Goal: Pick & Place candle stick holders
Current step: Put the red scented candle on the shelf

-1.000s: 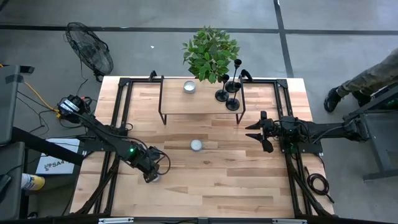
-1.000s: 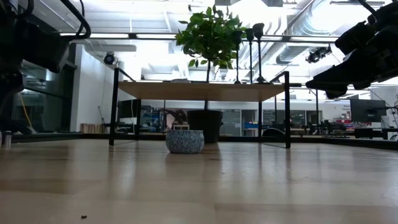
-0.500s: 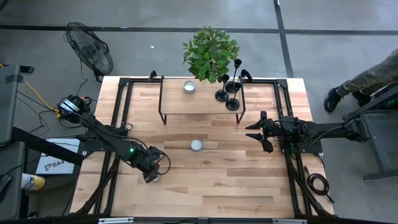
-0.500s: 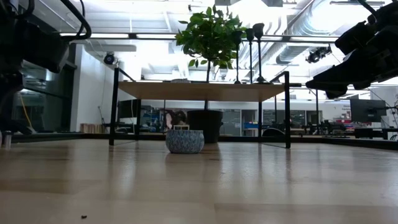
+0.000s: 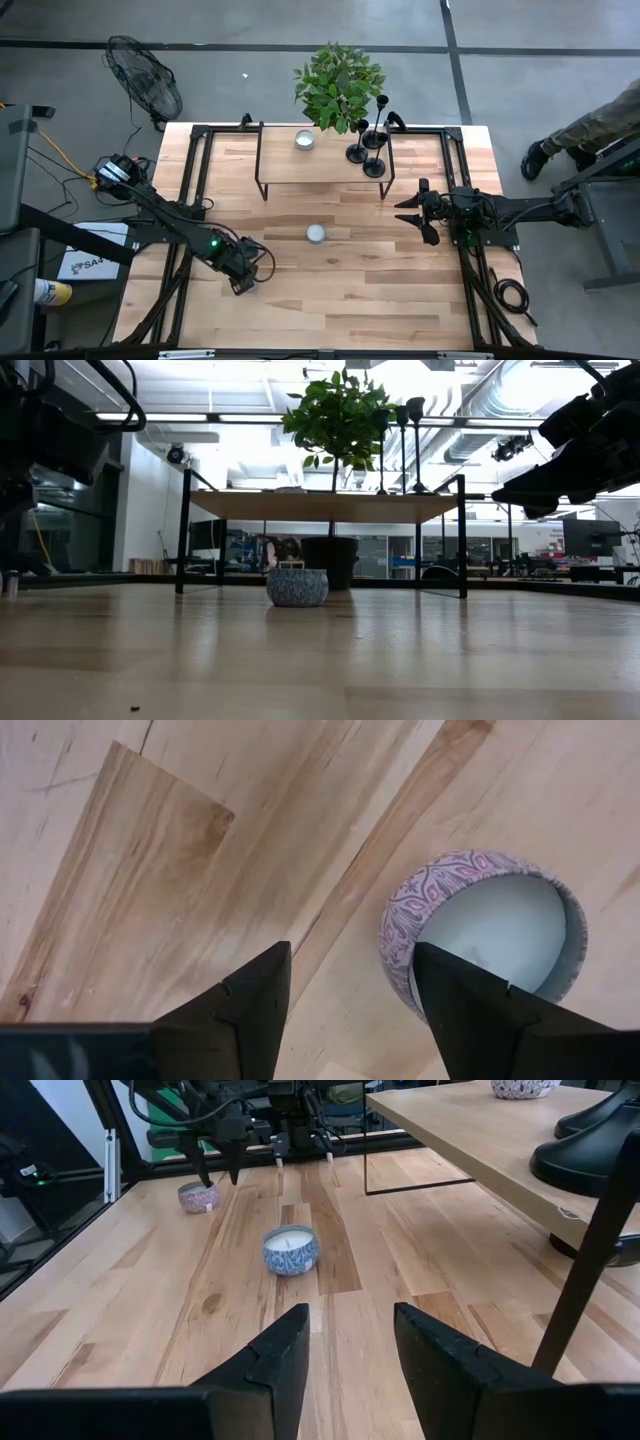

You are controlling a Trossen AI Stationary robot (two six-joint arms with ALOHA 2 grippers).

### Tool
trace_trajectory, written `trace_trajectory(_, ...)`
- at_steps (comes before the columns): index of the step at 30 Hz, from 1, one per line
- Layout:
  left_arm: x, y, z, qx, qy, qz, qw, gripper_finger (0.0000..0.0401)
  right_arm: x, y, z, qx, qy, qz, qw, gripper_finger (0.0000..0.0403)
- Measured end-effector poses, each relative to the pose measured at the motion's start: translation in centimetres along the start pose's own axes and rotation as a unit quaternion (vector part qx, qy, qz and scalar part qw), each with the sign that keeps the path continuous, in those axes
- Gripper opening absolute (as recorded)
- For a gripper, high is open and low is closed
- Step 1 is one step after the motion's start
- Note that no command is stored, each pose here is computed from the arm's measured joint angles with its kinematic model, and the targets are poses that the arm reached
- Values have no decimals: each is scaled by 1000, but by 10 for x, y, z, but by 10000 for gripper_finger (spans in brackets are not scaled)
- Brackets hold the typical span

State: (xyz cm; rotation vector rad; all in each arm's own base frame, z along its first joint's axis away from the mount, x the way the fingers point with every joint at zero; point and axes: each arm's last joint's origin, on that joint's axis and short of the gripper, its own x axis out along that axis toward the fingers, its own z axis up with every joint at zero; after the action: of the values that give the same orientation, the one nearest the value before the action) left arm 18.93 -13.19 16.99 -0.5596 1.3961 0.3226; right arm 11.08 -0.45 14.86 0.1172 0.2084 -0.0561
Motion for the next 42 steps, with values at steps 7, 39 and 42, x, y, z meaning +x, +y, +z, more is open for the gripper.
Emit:
trace_trajectory(7,-2,0,0,0,-2,-6,1000,204,0,0,0,-1,0,0,1000,142)
trace_trajectory(39,-2,0,0,2,-3,-6,1000,157,0,0,0,0,0,0,1000,142)
trace_trajectory(42,-2,0,0,2,-3,-6,1000,134,0,0,0,0,0,0,1000,142)
